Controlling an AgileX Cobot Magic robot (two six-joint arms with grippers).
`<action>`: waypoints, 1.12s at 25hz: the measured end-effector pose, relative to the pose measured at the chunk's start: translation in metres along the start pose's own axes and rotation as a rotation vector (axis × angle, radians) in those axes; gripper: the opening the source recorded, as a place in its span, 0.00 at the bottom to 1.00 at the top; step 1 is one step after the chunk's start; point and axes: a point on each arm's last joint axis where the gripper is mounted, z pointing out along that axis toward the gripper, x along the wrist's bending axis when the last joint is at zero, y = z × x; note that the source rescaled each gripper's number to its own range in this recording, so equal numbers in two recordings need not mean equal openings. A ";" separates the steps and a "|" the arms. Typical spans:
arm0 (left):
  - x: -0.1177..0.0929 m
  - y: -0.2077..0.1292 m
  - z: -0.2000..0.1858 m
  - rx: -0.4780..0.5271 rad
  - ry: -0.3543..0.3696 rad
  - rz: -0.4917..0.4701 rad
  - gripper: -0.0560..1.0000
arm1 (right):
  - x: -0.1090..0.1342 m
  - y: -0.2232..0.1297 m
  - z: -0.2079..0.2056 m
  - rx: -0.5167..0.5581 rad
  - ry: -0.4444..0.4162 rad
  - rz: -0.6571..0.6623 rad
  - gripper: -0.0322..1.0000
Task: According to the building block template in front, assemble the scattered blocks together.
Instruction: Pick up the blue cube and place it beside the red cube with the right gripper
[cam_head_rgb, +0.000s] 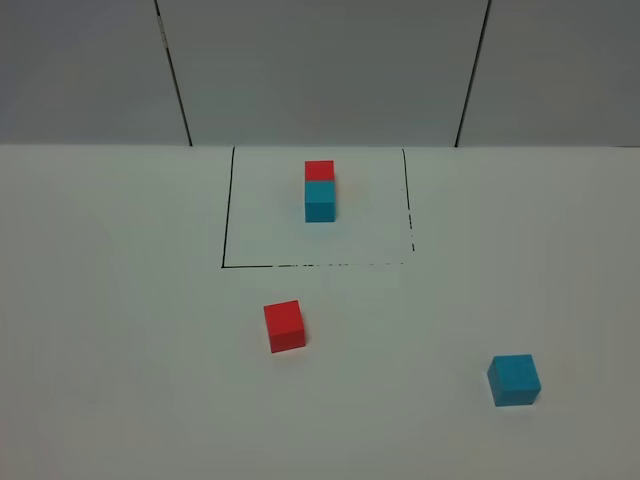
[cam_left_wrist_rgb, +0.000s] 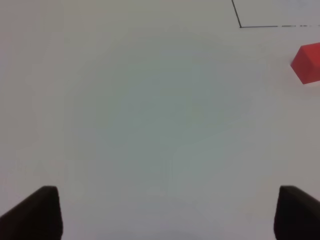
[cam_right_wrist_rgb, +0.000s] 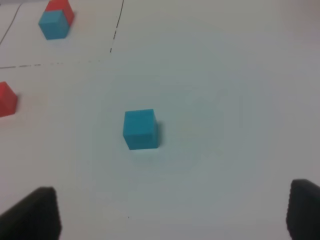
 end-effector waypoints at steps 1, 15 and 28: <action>0.000 0.000 0.000 -0.004 0.000 0.000 0.79 | 0.000 0.000 0.000 0.000 0.000 0.000 0.81; -0.001 -0.003 -0.004 -0.035 -0.003 0.004 0.53 | 0.000 0.000 0.000 0.000 0.000 0.000 0.81; -0.001 -0.003 -0.004 -0.036 -0.004 0.003 0.46 | 0.000 0.000 0.000 0.000 0.000 0.000 0.81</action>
